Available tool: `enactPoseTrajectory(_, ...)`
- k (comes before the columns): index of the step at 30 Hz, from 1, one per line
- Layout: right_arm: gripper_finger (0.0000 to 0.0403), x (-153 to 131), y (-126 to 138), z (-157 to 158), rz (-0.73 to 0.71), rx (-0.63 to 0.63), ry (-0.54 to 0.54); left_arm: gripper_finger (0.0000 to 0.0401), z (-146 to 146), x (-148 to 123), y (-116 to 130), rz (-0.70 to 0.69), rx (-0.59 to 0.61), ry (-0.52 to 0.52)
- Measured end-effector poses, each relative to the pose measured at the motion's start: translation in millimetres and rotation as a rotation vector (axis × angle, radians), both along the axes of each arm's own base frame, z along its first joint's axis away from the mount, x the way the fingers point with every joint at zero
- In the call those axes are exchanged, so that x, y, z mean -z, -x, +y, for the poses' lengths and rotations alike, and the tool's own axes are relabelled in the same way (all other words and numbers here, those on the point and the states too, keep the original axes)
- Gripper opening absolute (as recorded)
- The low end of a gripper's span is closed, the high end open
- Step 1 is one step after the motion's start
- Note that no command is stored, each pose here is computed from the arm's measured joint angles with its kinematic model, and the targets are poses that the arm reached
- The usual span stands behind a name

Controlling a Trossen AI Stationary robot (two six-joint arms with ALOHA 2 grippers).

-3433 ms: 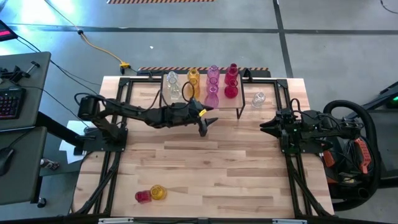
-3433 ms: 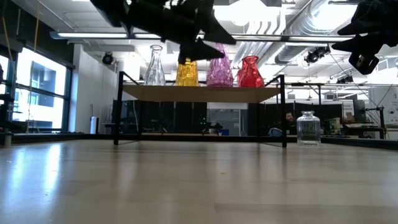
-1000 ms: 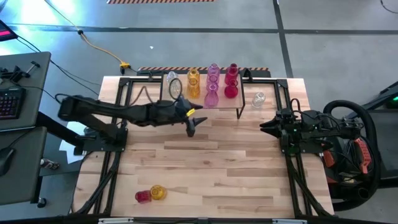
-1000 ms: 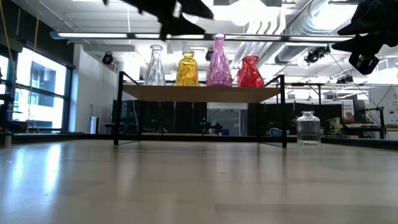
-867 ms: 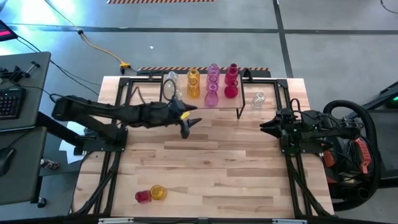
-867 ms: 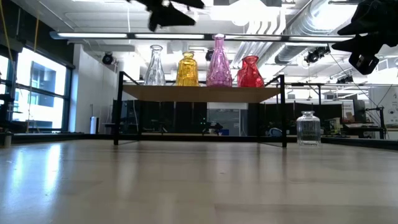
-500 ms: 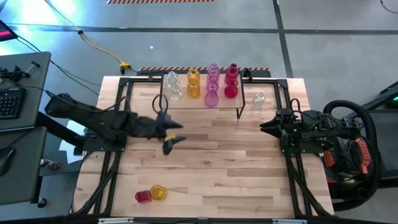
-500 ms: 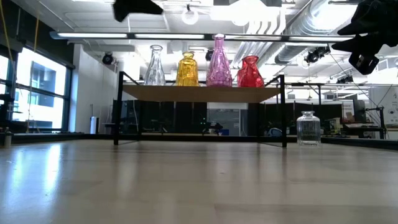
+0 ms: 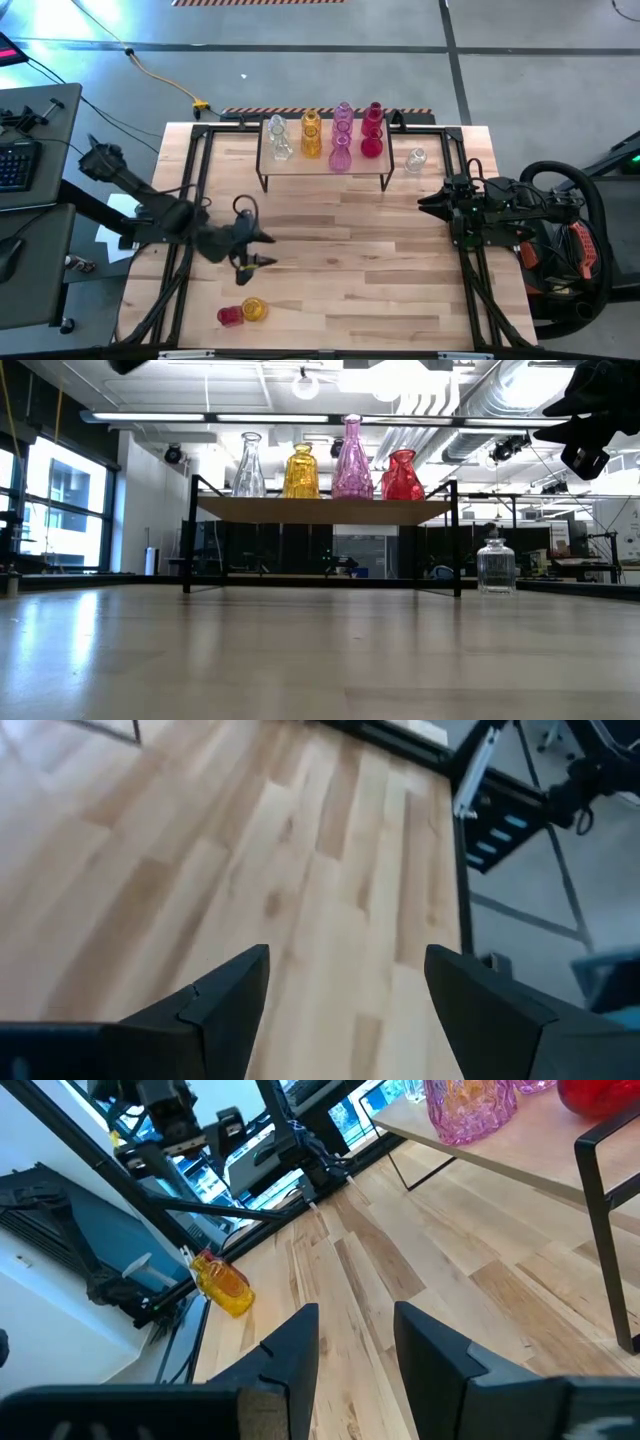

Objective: Sort vases onto shelf
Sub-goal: Put the yellow vase aligned with the other yellow vases on the shelf

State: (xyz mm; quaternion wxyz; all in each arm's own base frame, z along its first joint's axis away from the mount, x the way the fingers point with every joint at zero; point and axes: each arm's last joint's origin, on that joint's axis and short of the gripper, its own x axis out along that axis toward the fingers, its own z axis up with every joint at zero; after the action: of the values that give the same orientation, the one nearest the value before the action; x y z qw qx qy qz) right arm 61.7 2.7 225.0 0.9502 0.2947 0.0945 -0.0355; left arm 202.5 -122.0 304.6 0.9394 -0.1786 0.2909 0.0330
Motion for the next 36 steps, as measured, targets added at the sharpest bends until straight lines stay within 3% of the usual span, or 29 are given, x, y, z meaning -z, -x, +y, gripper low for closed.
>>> enactPoseTrajectory(10,0.0114,0.0,0.0,0.0,0.001,0.0,0.0,0.0259,-33.5,9.6,17.7,0.043,-0.018,0.125)
enactPoseTrajectory(20,0.0114,0.0,0.0,0.0,0.0,0.0,0.0,0.0259,-43.1,-2.2,11.3,0.04,-0.052,0.265)
enactPoseTrajectory(25,0.0114,0.0,0.0,0.0,0.0,0.0,0.0,0.0259,-45.7,-1.2,13.4,0.209,0.003,0.239)
enactPoseTrajectory(32,0.0114,0.0,0.0,0.0,0.0,0.0,0.0,0.0259,-47.4,-13.2,19.6,0.333,0.068,0.316)
enactPoseTrajectory(36,0.0114,0.0,0.0,0.0,0.0,0.0,0.0,0.0259,-48.7,-11.0,26.1,0.404,0.045,0.341)
